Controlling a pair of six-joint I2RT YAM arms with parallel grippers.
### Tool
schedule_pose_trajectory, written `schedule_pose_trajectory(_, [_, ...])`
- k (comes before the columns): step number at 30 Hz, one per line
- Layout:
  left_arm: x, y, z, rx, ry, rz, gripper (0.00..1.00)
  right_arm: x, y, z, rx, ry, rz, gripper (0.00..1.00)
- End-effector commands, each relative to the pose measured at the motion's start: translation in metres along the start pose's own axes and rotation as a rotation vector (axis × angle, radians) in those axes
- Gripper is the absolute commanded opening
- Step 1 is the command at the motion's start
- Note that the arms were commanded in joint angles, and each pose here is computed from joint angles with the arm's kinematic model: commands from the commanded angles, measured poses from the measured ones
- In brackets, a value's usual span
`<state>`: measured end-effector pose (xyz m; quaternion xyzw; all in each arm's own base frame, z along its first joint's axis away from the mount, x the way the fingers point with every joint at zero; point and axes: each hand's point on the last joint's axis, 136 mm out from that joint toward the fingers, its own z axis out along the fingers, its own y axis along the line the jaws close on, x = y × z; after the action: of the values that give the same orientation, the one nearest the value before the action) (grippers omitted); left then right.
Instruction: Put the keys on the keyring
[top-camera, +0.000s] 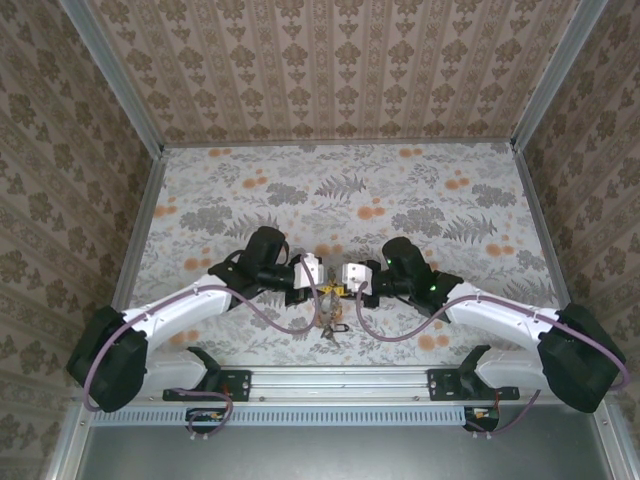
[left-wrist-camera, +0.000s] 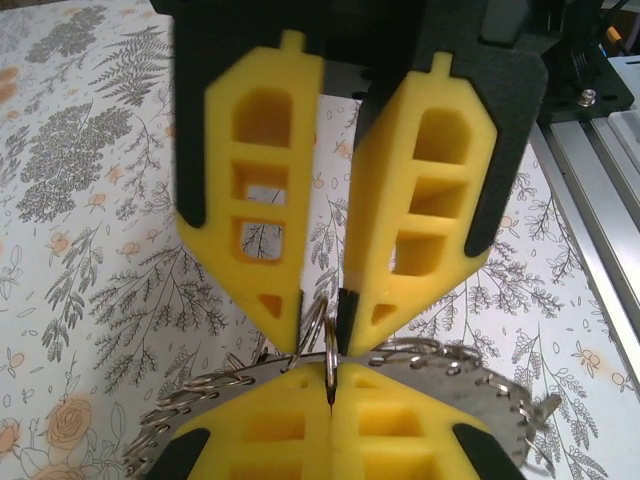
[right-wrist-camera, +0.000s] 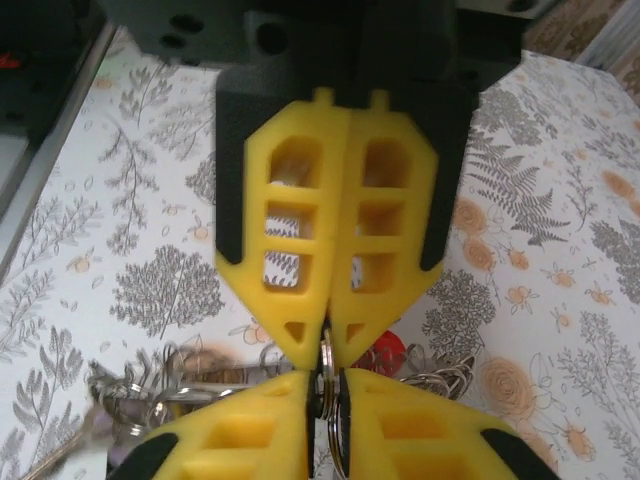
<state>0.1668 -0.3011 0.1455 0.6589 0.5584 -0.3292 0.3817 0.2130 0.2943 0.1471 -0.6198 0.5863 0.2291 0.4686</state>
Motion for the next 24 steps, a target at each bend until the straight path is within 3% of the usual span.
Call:
schedule_pose_trajectory(1, [-0.01, 0.0, 0.0, 0.016, -0.013, 0.003, 0.0, -0.002, -0.004, 0.002, 0.015, 0.006, 0.005, 0.02])
schedule_pose_trajectory(3, [-0.009, 0.001, 0.0, 0.013, -0.012, 0.001, 0.0, -0.004, -0.004, 0.001, 0.024, -0.011, 0.012, 0.0])
schedule_pose_trajectory(5, [-0.008, 0.001, 0.0, 0.004, -0.02, -0.002, 0.1, -0.007, -0.007, -0.001, 0.051, -0.044, 0.033, 0.0])
schedule_pose_trajectory(9, [-0.005, -0.001, -0.001, -0.02, -0.05, -0.009, 0.2, -0.016, -0.014, -0.007, 0.114, -0.16, 0.111, 0.0])
schedule_pose_trajectory(14, [-0.006, -0.004, -0.003, -0.012, -0.081, -0.012, 0.21, -0.022, -0.014, -0.011, 0.131, -0.248, 0.155, 0.0])
schedule_pose_trajectory(24, [-0.01, -0.003, -0.003, -0.003, -0.115, -0.013, 0.21, -0.028, -0.012, -0.015, 0.123, -0.307, 0.174, 0.0])
